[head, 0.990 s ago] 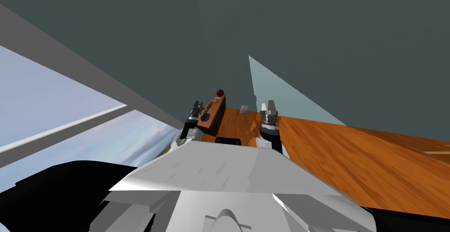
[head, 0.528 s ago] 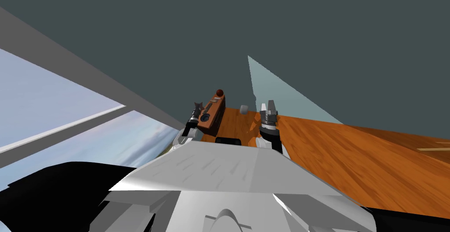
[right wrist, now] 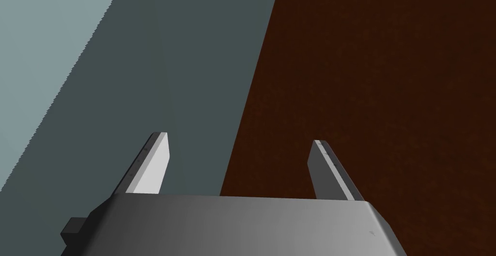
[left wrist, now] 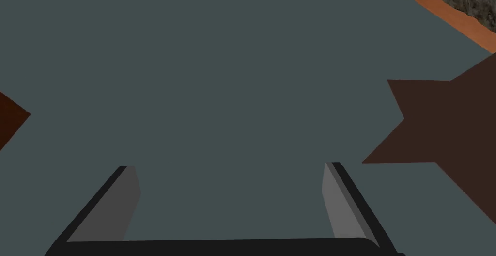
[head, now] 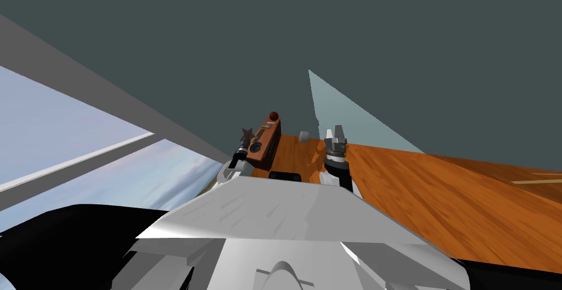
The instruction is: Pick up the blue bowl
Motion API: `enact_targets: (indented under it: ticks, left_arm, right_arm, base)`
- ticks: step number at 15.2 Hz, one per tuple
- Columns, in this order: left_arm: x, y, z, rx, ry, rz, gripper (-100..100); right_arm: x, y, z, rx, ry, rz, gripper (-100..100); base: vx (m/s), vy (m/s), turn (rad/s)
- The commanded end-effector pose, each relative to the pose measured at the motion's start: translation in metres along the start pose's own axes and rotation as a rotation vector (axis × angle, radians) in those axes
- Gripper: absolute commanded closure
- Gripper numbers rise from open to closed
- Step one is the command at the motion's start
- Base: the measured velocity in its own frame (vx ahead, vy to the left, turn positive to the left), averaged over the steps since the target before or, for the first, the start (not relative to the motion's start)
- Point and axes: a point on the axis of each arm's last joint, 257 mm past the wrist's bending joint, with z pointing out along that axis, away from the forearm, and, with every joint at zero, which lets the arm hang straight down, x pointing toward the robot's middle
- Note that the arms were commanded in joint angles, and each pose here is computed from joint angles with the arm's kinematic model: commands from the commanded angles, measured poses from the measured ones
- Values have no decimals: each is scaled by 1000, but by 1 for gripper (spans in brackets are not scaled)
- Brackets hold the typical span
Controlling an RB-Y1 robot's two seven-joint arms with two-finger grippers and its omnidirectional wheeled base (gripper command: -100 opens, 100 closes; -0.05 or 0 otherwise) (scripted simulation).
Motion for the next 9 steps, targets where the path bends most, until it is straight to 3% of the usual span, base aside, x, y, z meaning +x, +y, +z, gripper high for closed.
enact_targets:
  ticks: [1, 9]
  left_arm:
    - [0, 23, 2, -56, 0, -6, -100]
    - [-1, 98, -4, -231, 0, -24, -100]
  right_arm:
    - [0, 0, 0, 0, 0, 0, 0]
    - [0, 0, 0, 0, 0, 0, 0]
  base:
    - [-1, 6, -31]
    - [1, 6, -28]
